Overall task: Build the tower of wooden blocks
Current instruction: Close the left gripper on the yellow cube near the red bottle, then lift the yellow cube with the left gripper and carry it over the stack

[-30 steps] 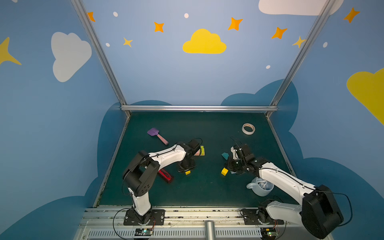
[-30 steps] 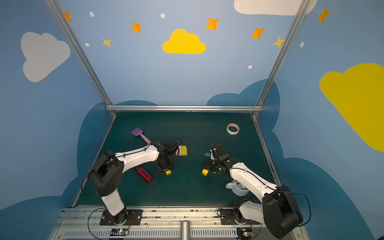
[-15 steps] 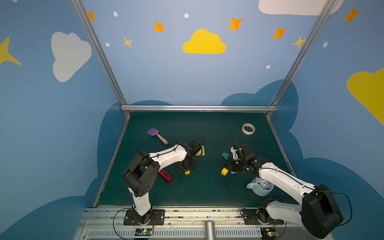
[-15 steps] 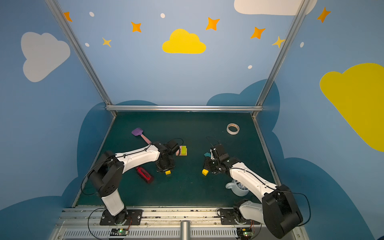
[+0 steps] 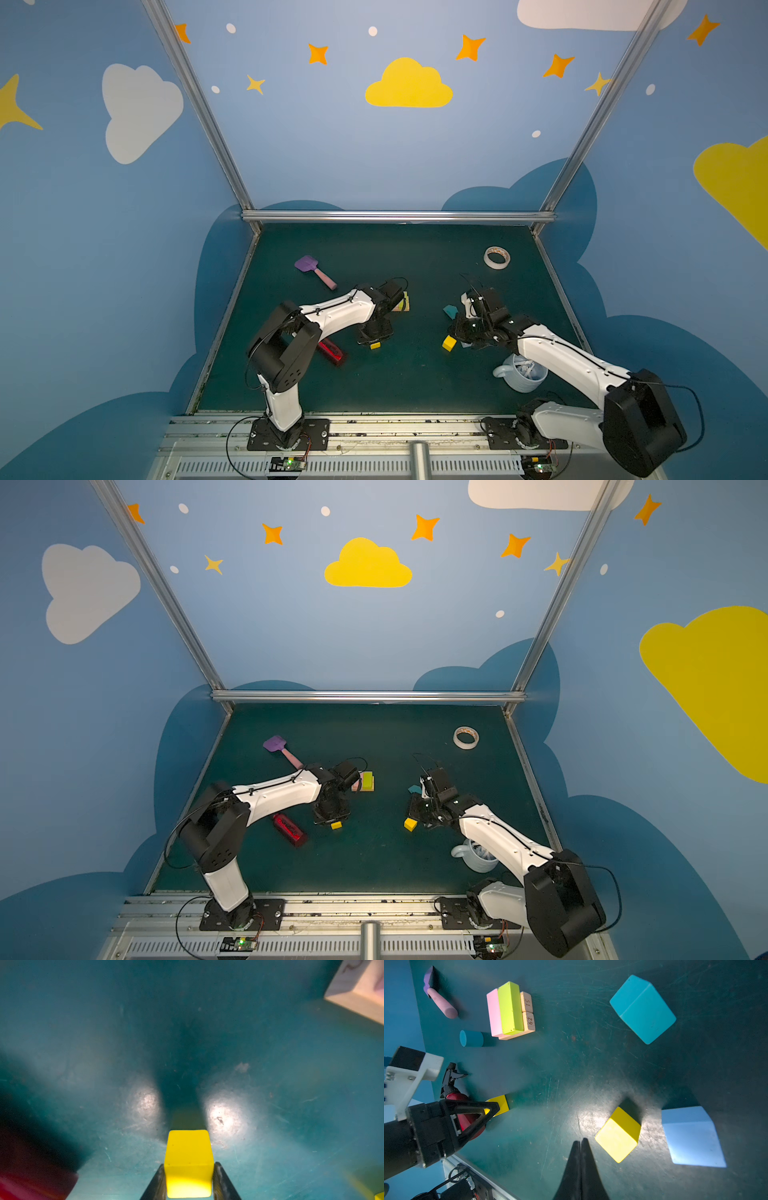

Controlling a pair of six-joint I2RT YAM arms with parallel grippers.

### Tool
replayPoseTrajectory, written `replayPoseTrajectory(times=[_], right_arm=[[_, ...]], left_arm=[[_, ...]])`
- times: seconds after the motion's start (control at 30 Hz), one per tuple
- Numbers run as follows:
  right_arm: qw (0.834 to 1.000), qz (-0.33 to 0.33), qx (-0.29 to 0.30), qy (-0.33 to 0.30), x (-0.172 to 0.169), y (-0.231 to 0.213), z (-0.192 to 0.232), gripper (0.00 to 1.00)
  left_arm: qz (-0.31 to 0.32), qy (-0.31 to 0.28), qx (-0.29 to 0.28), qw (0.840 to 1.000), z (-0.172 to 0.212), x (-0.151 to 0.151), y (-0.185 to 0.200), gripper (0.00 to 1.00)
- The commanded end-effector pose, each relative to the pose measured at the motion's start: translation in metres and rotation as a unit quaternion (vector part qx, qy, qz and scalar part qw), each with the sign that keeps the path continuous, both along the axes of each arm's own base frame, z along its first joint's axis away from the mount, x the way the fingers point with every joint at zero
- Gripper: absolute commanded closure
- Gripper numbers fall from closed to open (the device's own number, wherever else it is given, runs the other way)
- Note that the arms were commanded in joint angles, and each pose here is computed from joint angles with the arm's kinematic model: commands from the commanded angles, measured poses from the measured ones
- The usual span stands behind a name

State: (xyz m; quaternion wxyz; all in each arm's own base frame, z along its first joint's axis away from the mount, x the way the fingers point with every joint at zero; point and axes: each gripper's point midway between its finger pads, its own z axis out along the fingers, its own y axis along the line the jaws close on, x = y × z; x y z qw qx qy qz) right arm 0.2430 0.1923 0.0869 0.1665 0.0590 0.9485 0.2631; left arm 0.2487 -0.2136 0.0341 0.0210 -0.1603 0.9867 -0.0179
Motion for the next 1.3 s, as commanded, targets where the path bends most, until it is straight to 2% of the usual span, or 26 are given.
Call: replayPoseTrajectory(times=[0.0,0.13,0.23,0.37,0.53,0.77,1.1,1.27], right_arm=[[1.0,-0.004,0.001,0.003,-0.001,-0.001,-0.002,0.99],[1.0,-0.006,-0.004,0.011,-0.007,-0.005,-0.01,0.99],[1.0,-0.007,-0.006,0.01,-0.007,-0.006,-0.009,0.99],[1.0,-0.005,-0.004,0.01,-0.009,-0.006,-0.007,0.99],[1.0,0.002,-0.006,0.005,-0.01,-0.008,-0.001,0.99],[1.0,0.019,0.008,-0.011,-0.005,-0.001,0.021,0.98],[0.999,0.023,0.01,-0.021,-0.006,-0.009,0.034,0.95],[0.999,0.021,0.014,-0.027,-0.006,-0.013,0.041,0.94]], left_arm=[[-0.005,0.006,0.018,1.0,-0.002,-0.003,0.005,0.65],[-0.006,0.004,0.02,1.0,-0.001,-0.002,0.006,0.71],[-0.008,0.002,0.021,1.0,0.002,-0.001,0.006,0.84],[-0.015,-0.005,0.021,1.0,0.011,0.0,0.007,0.93],[-0.048,-0.036,0.015,0.998,0.041,0.013,0.002,0.95],[-0.125,-0.069,-0.017,0.99,0.085,0.045,-0.015,0.95],[-0.236,-0.066,-0.038,0.969,0.105,0.1,-0.035,0.95],[-0.255,-0.034,-0.039,0.966,0.097,0.117,-0.041,0.94]])
